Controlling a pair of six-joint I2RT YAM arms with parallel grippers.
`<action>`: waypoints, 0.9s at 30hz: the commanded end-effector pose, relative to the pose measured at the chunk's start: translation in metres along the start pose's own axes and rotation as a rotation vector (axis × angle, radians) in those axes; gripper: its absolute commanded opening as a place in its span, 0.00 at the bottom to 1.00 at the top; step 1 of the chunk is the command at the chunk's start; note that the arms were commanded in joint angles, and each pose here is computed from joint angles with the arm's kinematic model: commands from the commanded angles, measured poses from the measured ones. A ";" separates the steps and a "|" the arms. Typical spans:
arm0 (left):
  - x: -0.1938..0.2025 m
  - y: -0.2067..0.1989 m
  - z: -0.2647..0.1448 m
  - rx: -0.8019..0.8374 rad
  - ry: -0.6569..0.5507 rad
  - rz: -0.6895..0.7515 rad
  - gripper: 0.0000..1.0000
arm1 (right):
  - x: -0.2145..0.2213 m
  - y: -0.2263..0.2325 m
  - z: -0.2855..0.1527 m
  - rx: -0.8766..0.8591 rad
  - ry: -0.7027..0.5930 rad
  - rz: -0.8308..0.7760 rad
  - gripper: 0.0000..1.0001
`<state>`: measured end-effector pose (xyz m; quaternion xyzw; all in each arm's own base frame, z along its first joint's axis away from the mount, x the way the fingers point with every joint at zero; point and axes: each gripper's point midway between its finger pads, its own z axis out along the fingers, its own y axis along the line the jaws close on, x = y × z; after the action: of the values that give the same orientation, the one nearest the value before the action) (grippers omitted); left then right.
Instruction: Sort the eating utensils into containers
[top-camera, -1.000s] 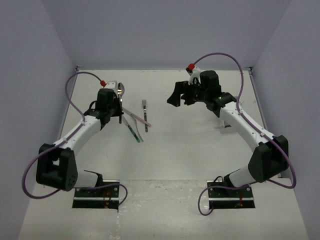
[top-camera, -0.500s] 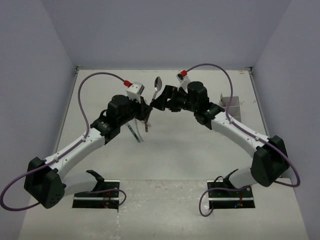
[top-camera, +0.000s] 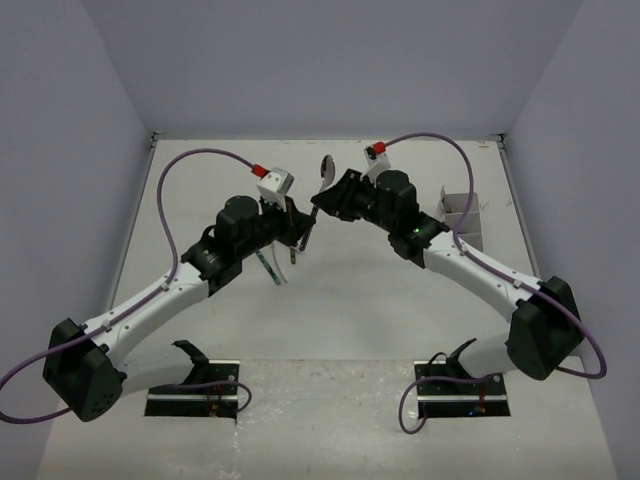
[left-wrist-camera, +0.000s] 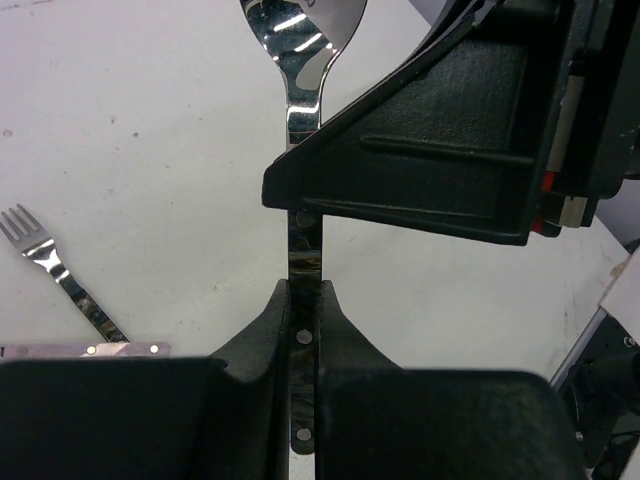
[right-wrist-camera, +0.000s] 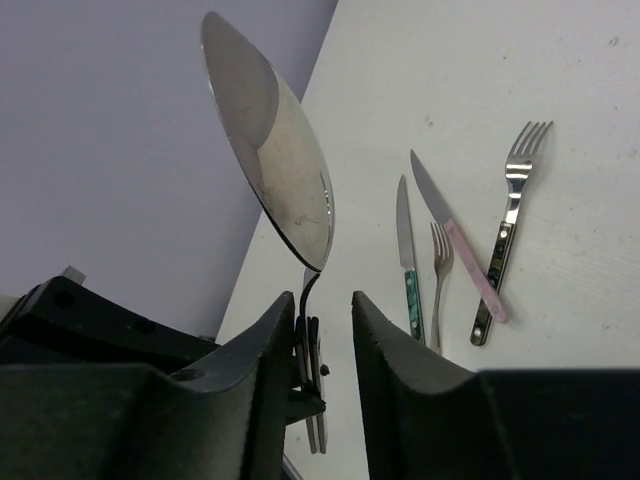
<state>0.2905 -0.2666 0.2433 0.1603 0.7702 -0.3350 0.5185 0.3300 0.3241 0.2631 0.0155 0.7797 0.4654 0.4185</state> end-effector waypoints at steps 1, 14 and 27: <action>-0.023 -0.011 -0.005 0.031 -0.095 -0.006 0.00 | -0.010 0.013 -0.001 -0.030 -0.063 -0.020 0.29; -0.031 -0.005 -0.004 -0.020 -0.119 -0.019 1.00 | -0.034 0.015 -0.019 -0.020 -0.148 -0.400 0.00; -0.001 0.062 -0.058 -0.419 -0.094 -0.148 1.00 | -0.145 0.008 -0.132 -0.197 -0.277 -1.460 0.00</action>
<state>0.2852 -0.2131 0.2591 0.0520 0.7756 -0.2753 0.5656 0.3627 0.1679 0.3537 -0.3323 0.6099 0.1902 0.6939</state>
